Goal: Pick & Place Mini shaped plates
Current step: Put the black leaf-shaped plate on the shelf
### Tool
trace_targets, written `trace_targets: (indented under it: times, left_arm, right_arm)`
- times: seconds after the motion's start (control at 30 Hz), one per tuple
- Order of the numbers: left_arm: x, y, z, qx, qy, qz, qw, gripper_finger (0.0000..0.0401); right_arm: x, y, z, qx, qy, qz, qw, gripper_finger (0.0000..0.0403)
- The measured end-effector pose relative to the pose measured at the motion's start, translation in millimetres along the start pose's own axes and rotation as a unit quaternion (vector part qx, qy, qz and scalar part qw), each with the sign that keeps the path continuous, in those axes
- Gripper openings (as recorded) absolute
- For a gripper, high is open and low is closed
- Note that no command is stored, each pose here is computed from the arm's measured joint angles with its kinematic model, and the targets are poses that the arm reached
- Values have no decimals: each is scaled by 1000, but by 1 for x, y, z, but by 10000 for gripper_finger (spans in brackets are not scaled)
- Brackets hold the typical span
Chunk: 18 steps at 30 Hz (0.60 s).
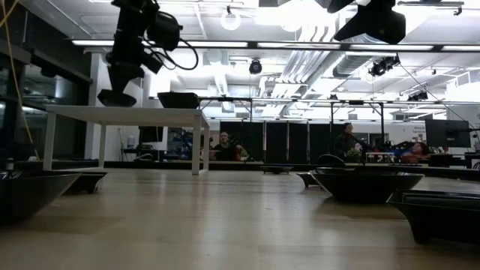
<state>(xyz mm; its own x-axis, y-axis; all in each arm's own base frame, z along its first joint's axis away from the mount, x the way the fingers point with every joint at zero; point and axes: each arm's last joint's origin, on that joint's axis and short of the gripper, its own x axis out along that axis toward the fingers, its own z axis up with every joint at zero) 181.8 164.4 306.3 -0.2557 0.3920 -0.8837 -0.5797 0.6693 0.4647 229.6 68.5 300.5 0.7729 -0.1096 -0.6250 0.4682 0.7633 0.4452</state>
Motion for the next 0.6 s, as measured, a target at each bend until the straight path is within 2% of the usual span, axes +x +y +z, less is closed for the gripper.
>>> trace_targets:
  times: [0.4,0.6]
  left_arm:
    - [2,-1,-1,1,4,-9,1000,0]
    - [4,3,0,-7,3,12,1000,0]
  right_arm:
    - [0,0,0,-1,2,2,1000,209]
    - [0,0,0,-2,3,3,1000,209]
